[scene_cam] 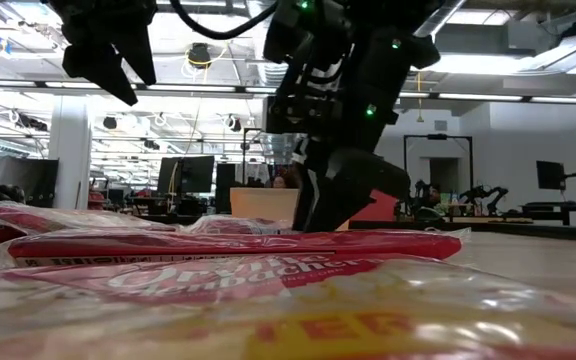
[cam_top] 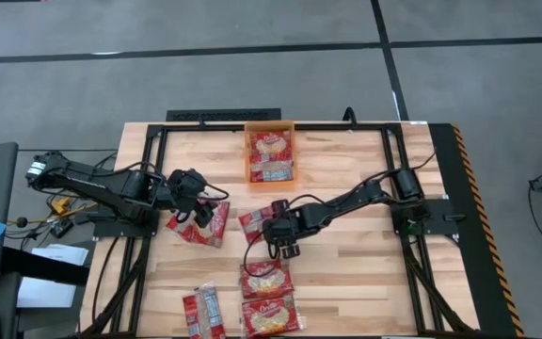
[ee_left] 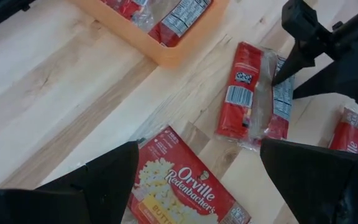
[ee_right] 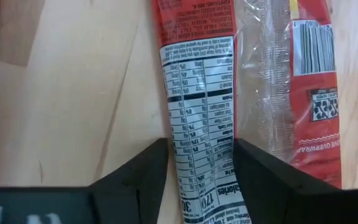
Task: Sort popcorn bags into baskets
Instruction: Put the red popcorn bag into the orange bin
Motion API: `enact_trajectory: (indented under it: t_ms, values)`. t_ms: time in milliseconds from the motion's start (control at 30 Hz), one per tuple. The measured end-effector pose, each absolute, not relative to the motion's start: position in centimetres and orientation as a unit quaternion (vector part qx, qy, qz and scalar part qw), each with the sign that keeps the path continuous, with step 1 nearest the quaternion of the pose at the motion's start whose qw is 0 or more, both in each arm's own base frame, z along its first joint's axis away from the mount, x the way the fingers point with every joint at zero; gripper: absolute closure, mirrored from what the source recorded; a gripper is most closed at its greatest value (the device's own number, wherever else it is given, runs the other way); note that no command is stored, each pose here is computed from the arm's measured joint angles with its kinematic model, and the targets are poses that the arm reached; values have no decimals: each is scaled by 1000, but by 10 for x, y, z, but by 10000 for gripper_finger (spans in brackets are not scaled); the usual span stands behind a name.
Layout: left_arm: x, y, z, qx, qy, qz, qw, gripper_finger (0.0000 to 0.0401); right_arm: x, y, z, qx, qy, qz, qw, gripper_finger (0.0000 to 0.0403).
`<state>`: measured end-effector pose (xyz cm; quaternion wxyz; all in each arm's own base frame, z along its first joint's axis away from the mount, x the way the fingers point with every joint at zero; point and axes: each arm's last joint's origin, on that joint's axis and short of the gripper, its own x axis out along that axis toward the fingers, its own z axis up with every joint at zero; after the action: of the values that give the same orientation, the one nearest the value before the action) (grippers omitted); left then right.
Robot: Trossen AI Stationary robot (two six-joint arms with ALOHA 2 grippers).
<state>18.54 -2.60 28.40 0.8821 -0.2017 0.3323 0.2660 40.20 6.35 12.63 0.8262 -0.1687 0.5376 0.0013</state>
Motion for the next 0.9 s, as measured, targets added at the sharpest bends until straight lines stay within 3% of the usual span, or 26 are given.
enact_trajectory:
  t_ms: [100, 300, 533, 900]
  values:
    - [185, -26, 284, -210, 330, 269, 880, 76, 398, 66, 122, -180, 545, -21, 819, 248]
    - [185, -26, 284, -211, 329, 270, 880, 76, 397, 65, 121, -177, 552, -22, 814, 384]
    - [185, -26, 284, -212, 329, 269, 880, 76, 397, 69, 156, -110, 580, 18, 807, 397]
    - [185, -26, 284, -208, 331, 268, 881, 76, 370, 24, 278, -78, 520, -35, 850, 399]
